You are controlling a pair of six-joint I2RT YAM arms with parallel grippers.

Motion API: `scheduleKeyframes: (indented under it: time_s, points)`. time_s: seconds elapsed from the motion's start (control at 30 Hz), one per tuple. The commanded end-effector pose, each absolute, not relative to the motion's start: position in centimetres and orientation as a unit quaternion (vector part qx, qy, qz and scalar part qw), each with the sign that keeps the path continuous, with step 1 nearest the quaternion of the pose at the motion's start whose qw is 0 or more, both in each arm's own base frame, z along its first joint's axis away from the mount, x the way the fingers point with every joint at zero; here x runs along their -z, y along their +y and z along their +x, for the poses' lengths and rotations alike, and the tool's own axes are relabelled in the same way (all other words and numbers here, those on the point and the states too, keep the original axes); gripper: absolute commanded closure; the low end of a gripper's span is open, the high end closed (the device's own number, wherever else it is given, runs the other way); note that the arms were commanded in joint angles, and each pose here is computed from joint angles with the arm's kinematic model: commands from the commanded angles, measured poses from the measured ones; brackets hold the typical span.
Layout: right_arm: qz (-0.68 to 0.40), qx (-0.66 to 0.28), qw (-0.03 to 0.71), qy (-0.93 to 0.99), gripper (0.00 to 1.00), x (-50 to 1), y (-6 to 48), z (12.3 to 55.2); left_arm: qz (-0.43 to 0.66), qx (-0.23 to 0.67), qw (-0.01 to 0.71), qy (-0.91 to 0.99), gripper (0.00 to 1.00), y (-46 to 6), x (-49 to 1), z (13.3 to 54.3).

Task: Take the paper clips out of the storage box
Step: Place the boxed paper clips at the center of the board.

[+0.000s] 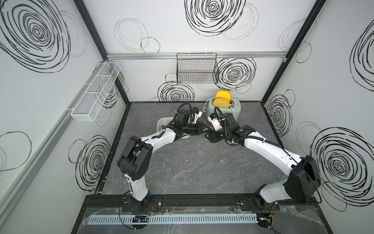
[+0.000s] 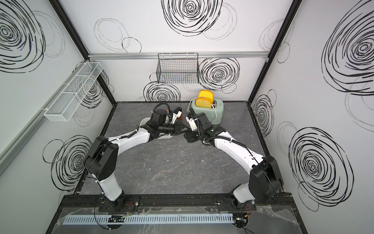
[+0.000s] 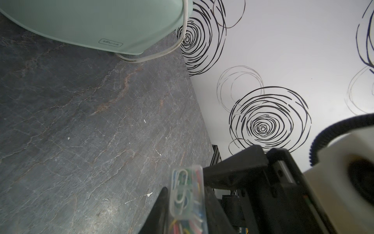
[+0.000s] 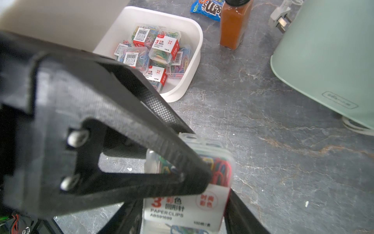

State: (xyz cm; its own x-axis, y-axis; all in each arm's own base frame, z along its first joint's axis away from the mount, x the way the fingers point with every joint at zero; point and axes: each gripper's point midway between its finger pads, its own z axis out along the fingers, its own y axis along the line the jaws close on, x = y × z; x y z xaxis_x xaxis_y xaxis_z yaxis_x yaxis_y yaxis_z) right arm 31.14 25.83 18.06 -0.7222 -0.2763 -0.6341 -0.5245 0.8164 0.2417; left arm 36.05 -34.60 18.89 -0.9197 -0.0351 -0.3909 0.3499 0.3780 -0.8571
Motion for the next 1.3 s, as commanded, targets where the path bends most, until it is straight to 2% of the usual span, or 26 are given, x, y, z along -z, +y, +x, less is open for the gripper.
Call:
scheduleKeyframes:
  time_s: [0.0,0.13,0.3,0.5,0.73,0.77,1.0,1.17,1.27]
  points:
    - [-0.226,-0.207,0.29,0.907,0.4,-17.6,26.1,30.9,0.123,0.572,0.206,0.784,0.86,-35.2,-22.0,36.6]
    - [-0.223,-0.204,0.287,0.909,0.49,-17.4,26.0,31.1,0.123,0.574,0.204,0.783,0.81,-35.2,-22.0,36.6]
    - [-0.217,-0.205,0.288,0.91,0.68,-17.4,26.0,31.2,0.124,0.574,0.201,0.784,0.69,-35.2,-21.9,36.4]
    - [-0.209,-0.201,0.287,0.913,0.76,-17.6,25.5,31.5,0.12,0.569,0.208,0.787,0.32,-34.7,-21.9,36.6]
    - [-0.172,-0.184,0.277,0.927,0.78,-17.4,22.6,32.6,0.086,0.525,0.239,0.812,0.08,-31.7,-21.4,38.4]
    - [-0.161,-0.18,0.27,0.932,0.78,-17.1,21.8,32.9,0.079,0.515,0.245,0.817,0.0,-30.9,-21.3,38.7]
    - [-0.107,-0.136,0.228,0.958,0.79,-12.5,16.6,34.8,0.049,0.426,0.299,0.852,0.01,-26.1,-20.9,40.1]
    - [-0.07,-0.1,0.21,0.97,0.79,-9.3,13.5,36.8,0.044,0.365,0.344,0.864,0.02,-24.4,-21.8,40.0]
    - [-0.05,-0.085,0.196,0.976,0.79,-7.2,12.0,37.6,0.042,0.351,0.346,0.869,0.02,-24.0,-21.8,39.9]
